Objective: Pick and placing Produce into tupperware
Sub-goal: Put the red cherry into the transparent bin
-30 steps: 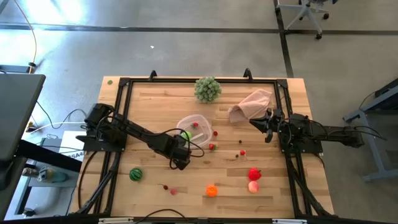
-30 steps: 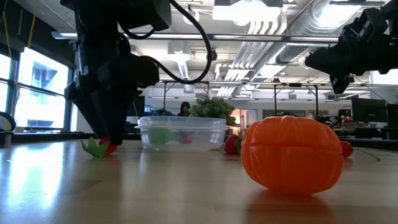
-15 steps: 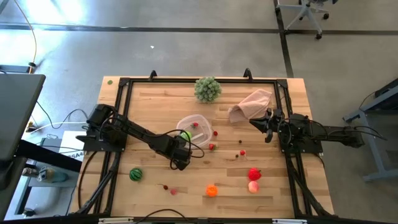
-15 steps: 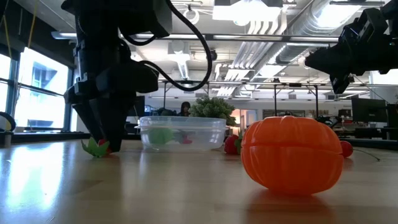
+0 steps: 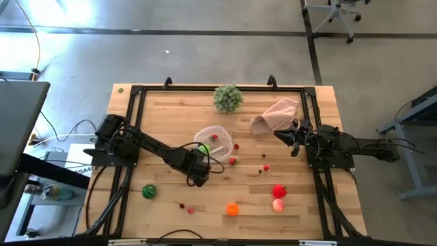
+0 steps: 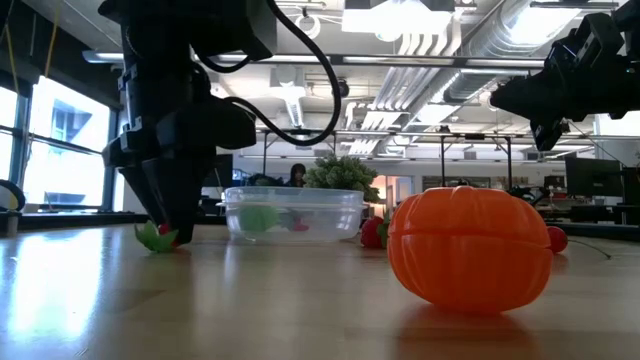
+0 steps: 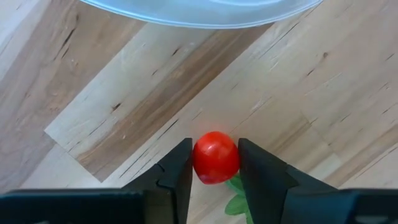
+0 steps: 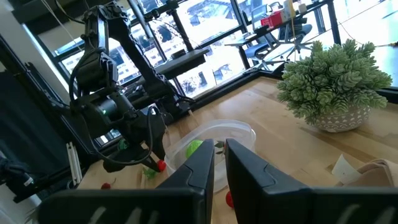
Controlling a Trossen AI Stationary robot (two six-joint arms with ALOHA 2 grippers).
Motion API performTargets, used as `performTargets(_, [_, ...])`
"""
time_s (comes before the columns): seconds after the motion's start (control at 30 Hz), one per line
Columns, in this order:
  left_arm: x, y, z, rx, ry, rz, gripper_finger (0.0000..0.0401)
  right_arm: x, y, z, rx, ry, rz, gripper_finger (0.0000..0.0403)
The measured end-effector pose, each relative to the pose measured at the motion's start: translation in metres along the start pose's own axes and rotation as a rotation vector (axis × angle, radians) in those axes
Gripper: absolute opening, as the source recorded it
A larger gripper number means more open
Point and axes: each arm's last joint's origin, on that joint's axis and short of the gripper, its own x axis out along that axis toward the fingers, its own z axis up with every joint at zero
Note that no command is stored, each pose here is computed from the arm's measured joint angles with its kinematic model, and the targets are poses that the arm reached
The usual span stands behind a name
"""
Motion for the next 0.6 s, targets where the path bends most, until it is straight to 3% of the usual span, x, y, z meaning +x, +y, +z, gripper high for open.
performTargets(0.6, [0.0, 0.0004, -0.0002, 0.01, 0.003, 0.004, 0.0117, 0.0, 0.0, 0.0, 0.0, 0.0, 0.0, 0.003])
